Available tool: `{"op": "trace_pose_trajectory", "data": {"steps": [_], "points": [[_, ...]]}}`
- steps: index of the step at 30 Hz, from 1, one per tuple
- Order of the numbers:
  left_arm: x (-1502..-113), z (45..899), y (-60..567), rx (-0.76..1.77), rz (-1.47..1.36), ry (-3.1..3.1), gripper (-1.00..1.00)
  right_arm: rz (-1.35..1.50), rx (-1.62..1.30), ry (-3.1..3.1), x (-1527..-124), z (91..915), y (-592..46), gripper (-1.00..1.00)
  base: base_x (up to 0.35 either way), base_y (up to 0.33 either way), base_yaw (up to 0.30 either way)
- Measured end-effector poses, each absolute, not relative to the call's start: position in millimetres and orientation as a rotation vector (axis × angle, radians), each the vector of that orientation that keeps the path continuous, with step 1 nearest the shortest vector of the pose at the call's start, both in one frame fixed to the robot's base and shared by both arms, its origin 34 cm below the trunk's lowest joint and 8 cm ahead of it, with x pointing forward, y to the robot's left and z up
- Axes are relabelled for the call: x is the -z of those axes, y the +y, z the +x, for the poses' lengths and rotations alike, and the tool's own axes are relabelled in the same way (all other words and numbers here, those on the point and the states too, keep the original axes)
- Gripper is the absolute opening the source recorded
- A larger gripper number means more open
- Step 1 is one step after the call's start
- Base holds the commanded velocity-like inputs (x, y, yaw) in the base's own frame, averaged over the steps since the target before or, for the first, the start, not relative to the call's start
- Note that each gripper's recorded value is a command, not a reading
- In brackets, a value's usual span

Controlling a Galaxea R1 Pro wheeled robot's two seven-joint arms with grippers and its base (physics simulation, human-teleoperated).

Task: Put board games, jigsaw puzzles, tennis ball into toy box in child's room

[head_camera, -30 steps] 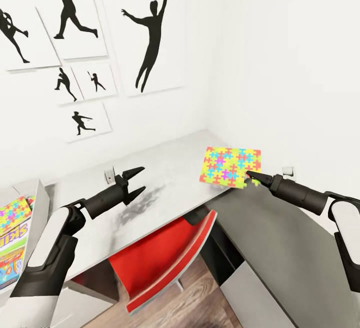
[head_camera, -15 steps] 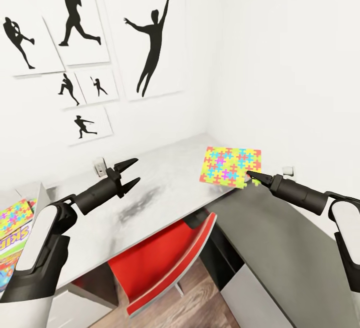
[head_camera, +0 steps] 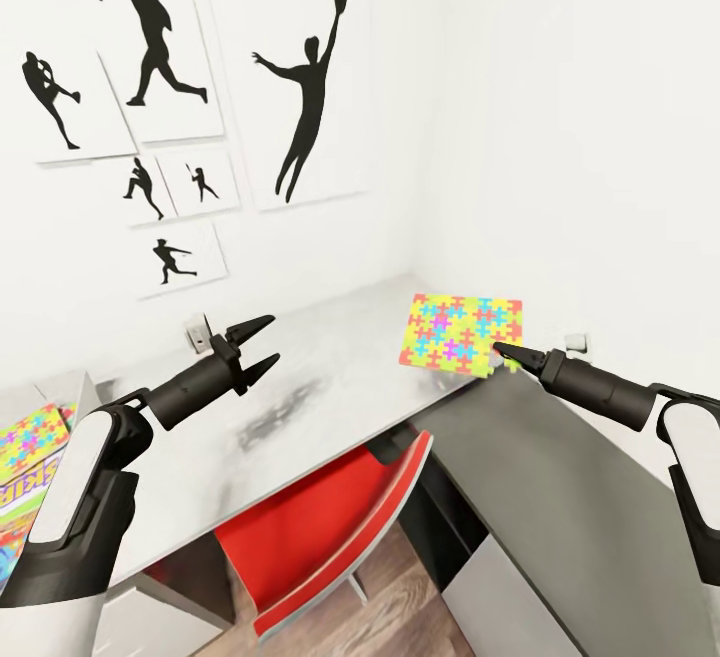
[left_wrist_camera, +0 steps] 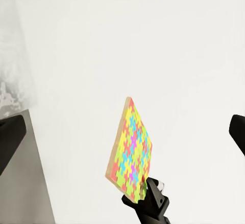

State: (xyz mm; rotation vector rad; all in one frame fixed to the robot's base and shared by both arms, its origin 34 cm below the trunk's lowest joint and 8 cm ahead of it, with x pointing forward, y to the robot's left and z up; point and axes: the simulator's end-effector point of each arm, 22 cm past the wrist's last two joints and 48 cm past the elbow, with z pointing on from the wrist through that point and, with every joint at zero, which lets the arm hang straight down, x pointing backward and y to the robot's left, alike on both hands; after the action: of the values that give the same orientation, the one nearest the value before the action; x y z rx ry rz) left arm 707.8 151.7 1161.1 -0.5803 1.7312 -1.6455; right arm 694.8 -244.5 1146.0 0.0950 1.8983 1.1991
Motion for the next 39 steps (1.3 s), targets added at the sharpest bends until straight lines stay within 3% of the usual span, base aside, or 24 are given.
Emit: {"op": "trace_pose_trajectory", "data": {"steps": [39], "points": [[-1198.4,698.3,152.7,1.635,-0.524,1.695,1.0,0.043,-1.195,1.838,-1185.2,681.6,-240.9,-1.0,0.0,0.0,0.0]]}}
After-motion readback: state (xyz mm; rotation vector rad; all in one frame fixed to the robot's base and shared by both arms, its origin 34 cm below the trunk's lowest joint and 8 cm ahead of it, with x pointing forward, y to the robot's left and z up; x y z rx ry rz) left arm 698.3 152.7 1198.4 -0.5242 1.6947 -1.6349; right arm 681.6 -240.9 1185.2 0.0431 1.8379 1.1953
